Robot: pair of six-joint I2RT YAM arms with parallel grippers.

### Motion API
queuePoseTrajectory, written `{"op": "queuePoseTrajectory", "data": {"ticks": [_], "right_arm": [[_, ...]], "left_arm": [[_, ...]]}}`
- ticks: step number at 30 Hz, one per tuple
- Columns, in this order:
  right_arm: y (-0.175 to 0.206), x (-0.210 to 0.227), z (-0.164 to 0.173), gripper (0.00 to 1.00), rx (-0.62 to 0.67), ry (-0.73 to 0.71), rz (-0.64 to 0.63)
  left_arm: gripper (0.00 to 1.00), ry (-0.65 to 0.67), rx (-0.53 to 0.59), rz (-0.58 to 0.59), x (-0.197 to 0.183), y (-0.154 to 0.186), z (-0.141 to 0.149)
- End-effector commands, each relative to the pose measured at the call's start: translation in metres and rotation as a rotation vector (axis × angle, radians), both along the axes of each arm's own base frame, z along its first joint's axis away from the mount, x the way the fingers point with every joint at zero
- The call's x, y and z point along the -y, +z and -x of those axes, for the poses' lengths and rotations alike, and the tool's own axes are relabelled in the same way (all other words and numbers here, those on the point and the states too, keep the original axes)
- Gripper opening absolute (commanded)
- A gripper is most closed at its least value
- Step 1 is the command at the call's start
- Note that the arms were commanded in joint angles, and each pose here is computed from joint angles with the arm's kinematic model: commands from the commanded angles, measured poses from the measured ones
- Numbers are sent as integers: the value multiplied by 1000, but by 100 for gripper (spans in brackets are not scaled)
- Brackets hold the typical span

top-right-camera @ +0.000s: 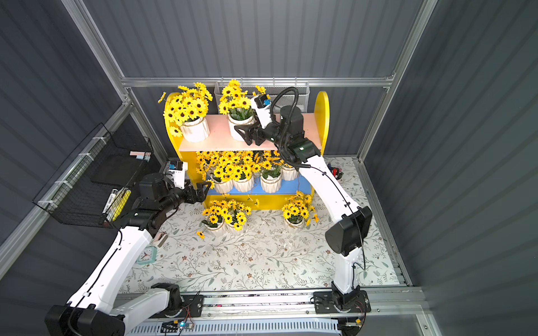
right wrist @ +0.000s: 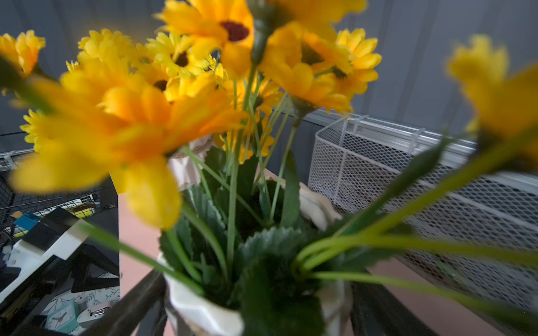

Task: Take the sunflower pots off the shelves
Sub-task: Pick up the sunflower pot from the shelf.

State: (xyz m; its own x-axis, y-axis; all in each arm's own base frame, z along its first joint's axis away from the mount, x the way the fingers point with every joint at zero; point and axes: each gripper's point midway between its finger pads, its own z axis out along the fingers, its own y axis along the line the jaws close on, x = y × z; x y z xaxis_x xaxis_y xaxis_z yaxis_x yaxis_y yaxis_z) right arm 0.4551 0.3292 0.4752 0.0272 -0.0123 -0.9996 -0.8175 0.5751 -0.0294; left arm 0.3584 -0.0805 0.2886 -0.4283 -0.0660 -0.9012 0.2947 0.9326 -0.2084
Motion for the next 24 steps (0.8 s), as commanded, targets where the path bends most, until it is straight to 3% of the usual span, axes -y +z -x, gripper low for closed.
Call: {"op": "queuePoseTrajectory", "data": {"ticks": [1, 6, 9, 10, 24], "right_arm": [[5, 25, 9, 65, 12, -29, -1], [7, 48, 21, 72, 23, -58, 25], [8, 49, 24, 97, 18, -52, 39], [8, 49, 23, 99, 17, -55, 39], [6, 39, 5, 99, -27, -34, -35]], "left_arm": [[99, -11, 20, 19, 1, 4, 4], [100, -20, 26, 22, 3, 5, 3], [99, -24, 36, 19, 3, 7, 2], [99, -26, 37, 19, 3, 7, 2], [99, -29, 39, 20, 4, 6, 1]]}}
